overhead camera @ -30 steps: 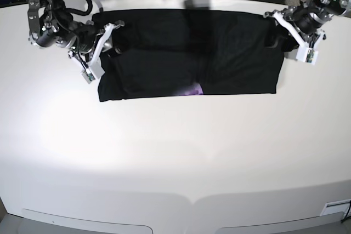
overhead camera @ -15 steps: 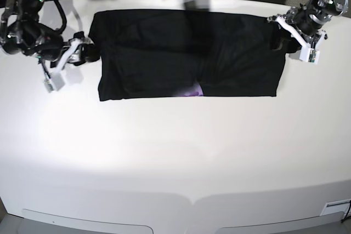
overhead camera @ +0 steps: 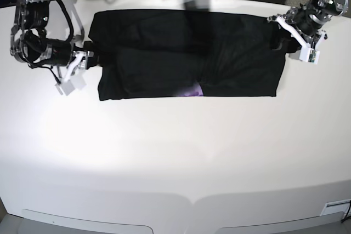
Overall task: Fold the T-shirt properly
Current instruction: 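Grasp the strip end near the right gripper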
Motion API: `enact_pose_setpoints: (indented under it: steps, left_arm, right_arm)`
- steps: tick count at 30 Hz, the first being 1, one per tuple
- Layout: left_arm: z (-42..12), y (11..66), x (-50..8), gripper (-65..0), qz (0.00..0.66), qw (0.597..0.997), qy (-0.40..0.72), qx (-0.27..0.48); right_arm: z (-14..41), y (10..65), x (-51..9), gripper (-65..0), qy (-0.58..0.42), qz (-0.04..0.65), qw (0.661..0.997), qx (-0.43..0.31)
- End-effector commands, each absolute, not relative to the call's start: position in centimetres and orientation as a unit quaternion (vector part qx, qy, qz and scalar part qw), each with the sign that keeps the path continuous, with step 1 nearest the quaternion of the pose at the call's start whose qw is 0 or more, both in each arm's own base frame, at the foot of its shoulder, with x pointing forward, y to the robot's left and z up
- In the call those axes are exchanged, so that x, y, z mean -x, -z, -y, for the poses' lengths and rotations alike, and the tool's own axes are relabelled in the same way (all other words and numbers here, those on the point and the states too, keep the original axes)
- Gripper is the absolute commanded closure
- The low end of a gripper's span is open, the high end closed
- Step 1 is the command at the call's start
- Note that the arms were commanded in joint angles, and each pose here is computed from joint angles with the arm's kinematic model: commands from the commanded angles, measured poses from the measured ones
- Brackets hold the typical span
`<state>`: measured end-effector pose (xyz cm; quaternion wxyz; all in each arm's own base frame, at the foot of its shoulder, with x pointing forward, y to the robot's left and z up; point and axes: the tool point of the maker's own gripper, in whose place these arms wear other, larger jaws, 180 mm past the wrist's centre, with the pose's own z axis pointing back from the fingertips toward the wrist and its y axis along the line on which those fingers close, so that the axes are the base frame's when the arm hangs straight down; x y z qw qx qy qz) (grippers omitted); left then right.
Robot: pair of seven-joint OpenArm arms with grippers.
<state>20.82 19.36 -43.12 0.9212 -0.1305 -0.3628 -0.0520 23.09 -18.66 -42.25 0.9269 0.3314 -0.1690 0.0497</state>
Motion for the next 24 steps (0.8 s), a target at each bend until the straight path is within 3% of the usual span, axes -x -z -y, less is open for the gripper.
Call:
enact_pose_setpoints:
  steps: [1, 9, 11, 14, 19, 24]
  left_arm:
    - [-19.8, 43.0, -20.8, -29.1, 0.360, 0.923, 0.057, 0.123]
    - [-19.8, 43.0, -20.8, -29.1, 0.360, 0.923, 0.057, 0.123]
    - [-19.8, 43.0, -20.8, -29.1, 0.360, 0.923, 0.057, 0.123]
    - [-19.8, 43.0, -20.8, -29.1, 0.360, 0.923, 0.057, 0.123]
    - [-18.9, 42.6, -20.7, -29.1, 0.365, 0.917, 0.057, 0.150]
    - [-16.8, 41.7, -20.7, -29.0, 0.375, 0.901, 0.055, 0.210]
  right_arm:
    - [18.6, 42.5, -22.5, -31.4, -0.066, 0.148, 0.932, -0.325]
    - [14.1, 43.2, -21.5, -29.7, -0.110, 0.116, 0.919, -0.360]
    - [13.6, 43.3, -21.6, -21.2, -0.111, 0.120, 0.917, -0.364]
    - [13.7, 43.0, -22.5, -1.2, -0.098, 0.142, 0.915, -0.365]
    - [15.8, 41.2, -24.5, 0.0, -0.085, 0.190, 0.915, -0.347]
    - [16.7, 37.3, -25.6, 0.0, -0.142, 0.225, 0.915, -0.304]
